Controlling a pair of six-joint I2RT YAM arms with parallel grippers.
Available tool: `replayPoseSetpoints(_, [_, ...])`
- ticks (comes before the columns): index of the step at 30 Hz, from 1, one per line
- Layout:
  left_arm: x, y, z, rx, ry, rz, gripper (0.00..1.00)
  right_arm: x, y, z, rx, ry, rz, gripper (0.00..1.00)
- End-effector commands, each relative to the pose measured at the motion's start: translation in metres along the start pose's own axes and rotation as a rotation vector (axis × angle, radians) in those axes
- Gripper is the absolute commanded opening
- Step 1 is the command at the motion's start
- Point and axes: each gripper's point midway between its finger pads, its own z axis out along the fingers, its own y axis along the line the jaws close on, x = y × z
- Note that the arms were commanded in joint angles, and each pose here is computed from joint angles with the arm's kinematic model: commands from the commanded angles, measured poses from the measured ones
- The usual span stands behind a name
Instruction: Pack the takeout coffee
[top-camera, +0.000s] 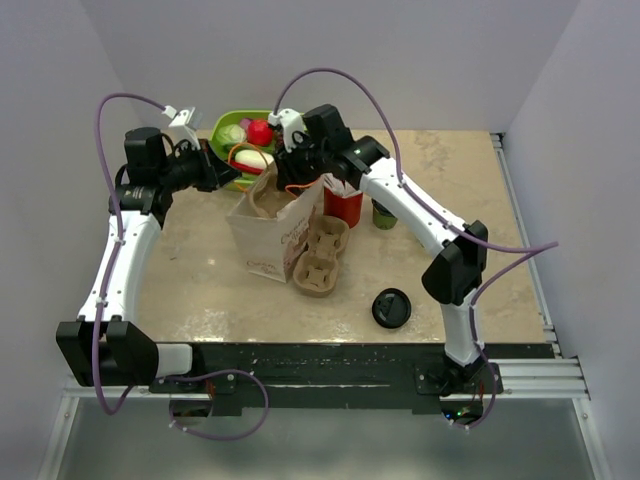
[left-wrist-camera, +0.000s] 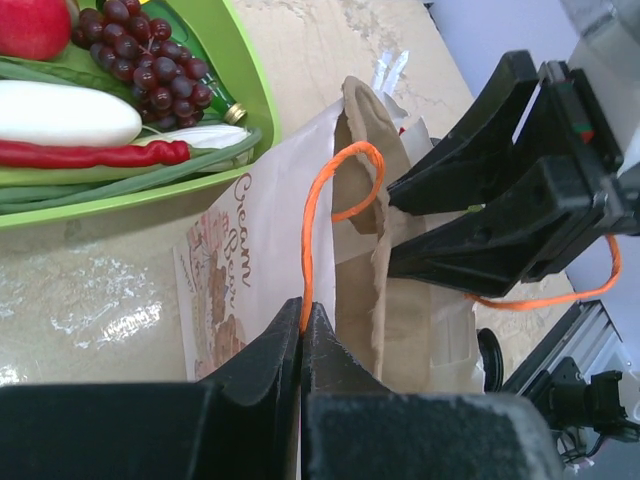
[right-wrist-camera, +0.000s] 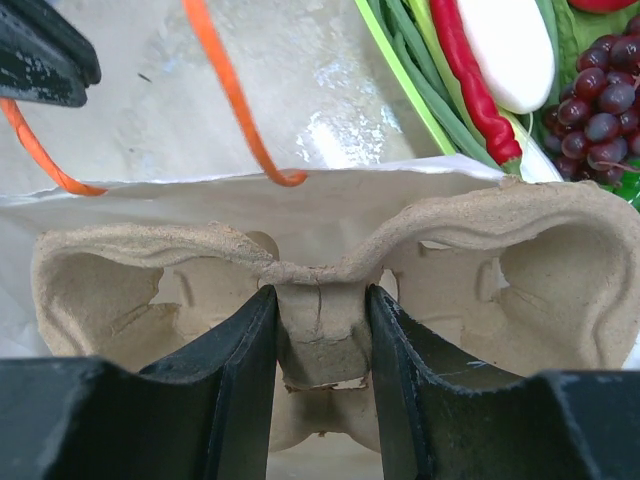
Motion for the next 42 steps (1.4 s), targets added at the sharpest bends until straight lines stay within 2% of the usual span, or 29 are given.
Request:
replayPoseSetpoints(1, [-0.021,-0.017,-0.011,0.04,-0.056,0.051,0.0,-0.001,0.002,-0.014,0.088,0.013,-0.1,0.39])
replayPoseSetpoints(5, [-0.023,-0.017,-0.012,0.032,-0.072,0.019,0.0,0.011,0.009,-0.005,0.192,0.046,-0.124,0.42])
replayPoseSetpoints(10, [-0.027,-0.015,-0.017,-0.032,-0.13,-0.099,0.0,0.035,0.017,0.011,0.231,0.117,-0.091,0.42])
replayPoseSetpoints(16, [-0.02,-0.018,-0.022,-0.032,-0.135,-0.1,0.0,0.057,0.022,0.02,0.281,0.226,-0.119,0.45])
replayPoseSetpoints(25, [-0.017,-0.025,-0.024,-0.007,-0.139,-0.086,0.0,0.085,0.021,0.023,0.376,0.307,-0.045,0.49])
replayPoseSetpoints(30, [-0.015,-0.029,-0.022,0.021,-0.131,-0.084,0.0,0.086,0.028,0.029,0.33,0.298,-0.048,0.57])
replayPoseSetpoints(31, [-0.013,-0.029,-0.022,0.021,-0.126,-0.087,0.0,0.086,0.027,0.029,0.336,0.303,-0.049,0.63])
replayPoseSetpoints(34, [-0.013,-0.03,-0.022,0.023,-0.127,-0.082,0.0,0.086,0.023,0.029,0.36,0.305,-0.048,0.7])
replayPoseSetpoints(41, [-0.011,-0.03,-0.022,0.026,-0.122,-0.081,0.0,0.068,0.026,0.022,0.357,0.245,-0.034,0.75])
replayPoseSetpoints(42, [-0.011,-0.03,-0.022,0.026,-0.123,-0.079,0.0,0.063,0.028,0.021,0.348,0.23,-0.03,0.79])
